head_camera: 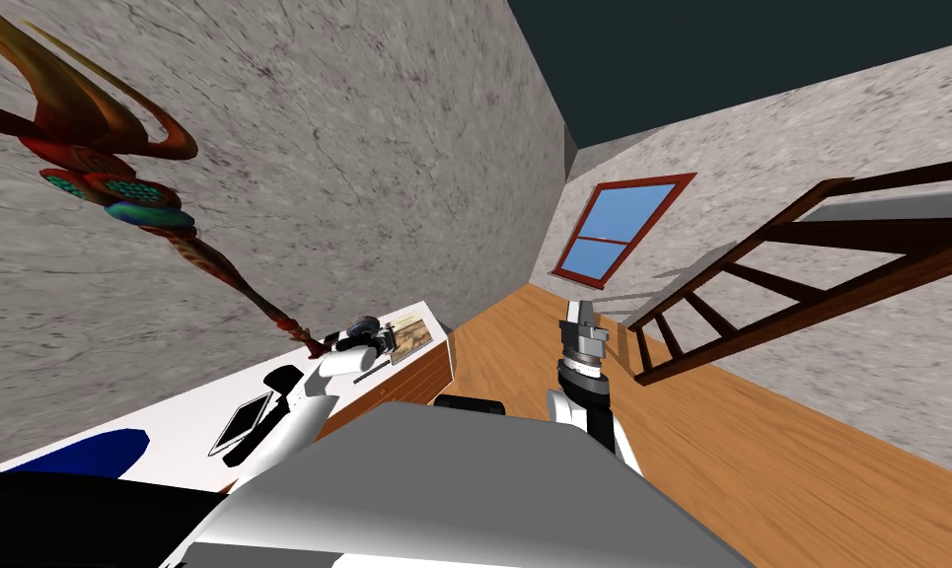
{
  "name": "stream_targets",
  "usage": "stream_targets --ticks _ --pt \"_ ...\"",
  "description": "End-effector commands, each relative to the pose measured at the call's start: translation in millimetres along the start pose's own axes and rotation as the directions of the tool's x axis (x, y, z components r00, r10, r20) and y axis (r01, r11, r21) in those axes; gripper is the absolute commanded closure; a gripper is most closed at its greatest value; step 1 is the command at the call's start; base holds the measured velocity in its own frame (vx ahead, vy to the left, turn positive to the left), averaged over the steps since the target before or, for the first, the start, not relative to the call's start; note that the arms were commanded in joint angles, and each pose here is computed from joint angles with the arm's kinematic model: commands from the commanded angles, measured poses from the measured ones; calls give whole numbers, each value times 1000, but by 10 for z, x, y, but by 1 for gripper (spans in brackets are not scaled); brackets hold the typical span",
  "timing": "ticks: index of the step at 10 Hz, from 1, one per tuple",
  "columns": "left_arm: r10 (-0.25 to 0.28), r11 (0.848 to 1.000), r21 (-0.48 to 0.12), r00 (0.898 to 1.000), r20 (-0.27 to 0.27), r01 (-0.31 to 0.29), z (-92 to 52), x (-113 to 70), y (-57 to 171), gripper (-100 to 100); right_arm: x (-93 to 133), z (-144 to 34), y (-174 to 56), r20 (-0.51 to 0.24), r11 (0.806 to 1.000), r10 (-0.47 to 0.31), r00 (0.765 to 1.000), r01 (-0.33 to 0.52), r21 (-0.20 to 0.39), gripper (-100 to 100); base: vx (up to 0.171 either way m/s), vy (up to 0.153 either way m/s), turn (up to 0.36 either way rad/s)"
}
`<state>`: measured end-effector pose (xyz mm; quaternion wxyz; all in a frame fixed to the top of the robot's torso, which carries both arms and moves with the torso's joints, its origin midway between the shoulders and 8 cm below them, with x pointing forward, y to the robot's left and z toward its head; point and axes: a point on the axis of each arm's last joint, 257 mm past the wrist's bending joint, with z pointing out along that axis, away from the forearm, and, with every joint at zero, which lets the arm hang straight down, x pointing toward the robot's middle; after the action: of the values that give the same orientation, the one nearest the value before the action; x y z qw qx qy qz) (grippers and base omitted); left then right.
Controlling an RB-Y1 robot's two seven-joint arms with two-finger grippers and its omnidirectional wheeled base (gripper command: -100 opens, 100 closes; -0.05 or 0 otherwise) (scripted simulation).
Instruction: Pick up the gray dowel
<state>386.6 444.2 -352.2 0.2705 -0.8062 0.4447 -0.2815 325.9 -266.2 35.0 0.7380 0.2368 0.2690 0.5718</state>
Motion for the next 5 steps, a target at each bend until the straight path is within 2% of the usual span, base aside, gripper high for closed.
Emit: stream_targets --ticks 1,2,5 --pt "-14 999 -51 1000 23 16 19 -76 130 -100 0 0 0 0 1000 0 1000 0 0 0 8 25 -16" --pt "-14 998 -59 1000 26 16 18 -83 150 -100 0 0 0 0 1000 0 1000 0 0 0 2 12 8" --pt "-61 985 -158 994 86 74 71 -285 388 -100 0 0 0 0 1000 0 1000 0 0 0 3 27 -25"
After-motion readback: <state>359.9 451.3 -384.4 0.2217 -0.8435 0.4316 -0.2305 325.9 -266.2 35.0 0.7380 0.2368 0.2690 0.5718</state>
